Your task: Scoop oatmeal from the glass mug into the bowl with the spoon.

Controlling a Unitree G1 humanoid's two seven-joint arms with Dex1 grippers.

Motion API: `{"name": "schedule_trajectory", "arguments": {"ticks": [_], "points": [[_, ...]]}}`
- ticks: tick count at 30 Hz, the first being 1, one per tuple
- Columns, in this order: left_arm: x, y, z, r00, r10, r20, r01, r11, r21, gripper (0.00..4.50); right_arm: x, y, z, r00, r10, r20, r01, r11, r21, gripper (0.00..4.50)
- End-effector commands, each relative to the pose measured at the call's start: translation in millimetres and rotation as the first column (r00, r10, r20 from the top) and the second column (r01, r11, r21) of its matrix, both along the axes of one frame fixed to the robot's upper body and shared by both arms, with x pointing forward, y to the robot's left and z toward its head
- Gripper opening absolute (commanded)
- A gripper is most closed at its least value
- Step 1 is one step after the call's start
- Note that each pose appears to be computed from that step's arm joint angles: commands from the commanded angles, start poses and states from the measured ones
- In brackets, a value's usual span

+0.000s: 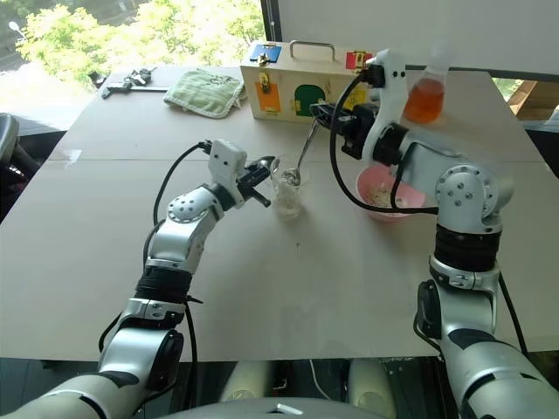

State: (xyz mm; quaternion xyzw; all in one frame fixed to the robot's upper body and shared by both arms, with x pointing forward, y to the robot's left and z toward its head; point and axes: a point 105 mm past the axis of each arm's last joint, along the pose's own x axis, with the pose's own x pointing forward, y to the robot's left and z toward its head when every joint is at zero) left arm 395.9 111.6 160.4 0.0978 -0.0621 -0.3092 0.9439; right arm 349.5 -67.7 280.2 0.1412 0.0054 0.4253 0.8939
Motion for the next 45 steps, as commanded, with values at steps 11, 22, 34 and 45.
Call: {"name": "schedule_trajectory", "arguments": {"ticks": [11,22,34,45], "points": [[0,0,-3,1.000,0.012,-0.008,-0.012,1.000,-0.011,0.07,-7,-18,19,0.999,-0.045,-0.017,0.047,0.986,0.158,0.00],[2,-13,-3,0.999,0.046,-0.016,-0.048,0.990,-0.130,0.07,-2,-43,7,0.971,-0.159,-0.179,0.205,0.938,0.279,0.00],[3,-13,-12,0.994,0.110,-0.014,-0.111,0.977,-0.182,0.07,-2,-60,-2,0.913,-0.216,-0.346,0.335,0.882,0.332,0.00],[3,-5,-13,0.989,0.149,-0.002,-0.146,0.970,-0.195,0.07,-3,-74,-12,0.848,-0.222,-0.482,0.432,0.817,0.383,0.00]]}}
